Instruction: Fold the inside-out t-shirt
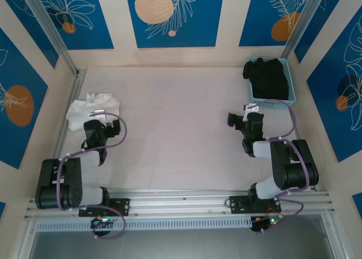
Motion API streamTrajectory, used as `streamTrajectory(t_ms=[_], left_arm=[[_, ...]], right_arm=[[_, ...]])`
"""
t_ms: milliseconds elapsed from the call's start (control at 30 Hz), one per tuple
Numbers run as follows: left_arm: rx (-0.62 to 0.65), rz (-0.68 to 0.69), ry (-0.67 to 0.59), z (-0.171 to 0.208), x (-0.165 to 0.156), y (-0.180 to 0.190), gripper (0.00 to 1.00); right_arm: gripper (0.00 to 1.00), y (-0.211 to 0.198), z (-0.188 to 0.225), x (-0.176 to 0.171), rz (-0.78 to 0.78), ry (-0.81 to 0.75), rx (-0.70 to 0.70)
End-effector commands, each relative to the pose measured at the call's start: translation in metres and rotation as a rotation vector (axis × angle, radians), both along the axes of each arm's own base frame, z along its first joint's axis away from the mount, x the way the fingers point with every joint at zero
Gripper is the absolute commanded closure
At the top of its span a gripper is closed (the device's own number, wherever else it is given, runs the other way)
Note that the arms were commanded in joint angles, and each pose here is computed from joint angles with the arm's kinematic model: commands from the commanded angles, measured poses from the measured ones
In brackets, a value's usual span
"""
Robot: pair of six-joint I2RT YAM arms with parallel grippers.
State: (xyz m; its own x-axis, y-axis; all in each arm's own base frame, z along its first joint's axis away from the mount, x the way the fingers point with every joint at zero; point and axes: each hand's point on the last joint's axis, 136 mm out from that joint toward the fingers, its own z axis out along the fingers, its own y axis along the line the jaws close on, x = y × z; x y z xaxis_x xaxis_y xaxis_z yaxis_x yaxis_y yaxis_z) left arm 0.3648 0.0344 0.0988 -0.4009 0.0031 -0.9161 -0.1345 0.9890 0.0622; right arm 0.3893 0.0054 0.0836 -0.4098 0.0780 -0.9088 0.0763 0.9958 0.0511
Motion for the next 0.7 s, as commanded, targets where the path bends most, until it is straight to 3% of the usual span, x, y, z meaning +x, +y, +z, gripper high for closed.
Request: streamTrajectory(t_ms=[0, 100, 167, 267, 400, 467, 667], left_arm=[[0.028, -0.073, -0.070, 0.019, 0.007, -0.012, 0.01], [-0.027, -0.096, -0.076, 0.019, 0.005, -0.020, 0.01], [-0.107, -0.150, -0.145, 0.024, 0.005, -0.033, 0.00], [-0.065, -0.139, -0.141, 0.019, 0.009, -0.033, 0.00], [-0.031, -0.223, -0.159, 0.001, 0.024, -0.052, 0.00], [-0.032, -0.196, -0.048, -0.009, 0.030, -0.049, 0.00], [-0.019, -0.205, -0.073, -0.007, 0.030, -0.052, 0.00]], right_arm=[[0.01, 0.008, 0.010, 0.005, 0.051, -0.063, 0.025], [0.00, 0.005, 0.009, 0.006, 0.049, -0.057, 0.040], [0.01, 0.005, 0.010, 0.006, 0.051, -0.068, 0.037], [0.01, 0.005, 0.010, 0.006, 0.051, -0.065, 0.039], [0.01, 0.005, 0.011, 0.007, 0.051, -0.068, 0.038], [0.01, 0.005, 0.010, 0.007, 0.053, -0.065, 0.039], [0.01, 0.005, 0.010, 0.006, 0.053, -0.064, 0.039]])
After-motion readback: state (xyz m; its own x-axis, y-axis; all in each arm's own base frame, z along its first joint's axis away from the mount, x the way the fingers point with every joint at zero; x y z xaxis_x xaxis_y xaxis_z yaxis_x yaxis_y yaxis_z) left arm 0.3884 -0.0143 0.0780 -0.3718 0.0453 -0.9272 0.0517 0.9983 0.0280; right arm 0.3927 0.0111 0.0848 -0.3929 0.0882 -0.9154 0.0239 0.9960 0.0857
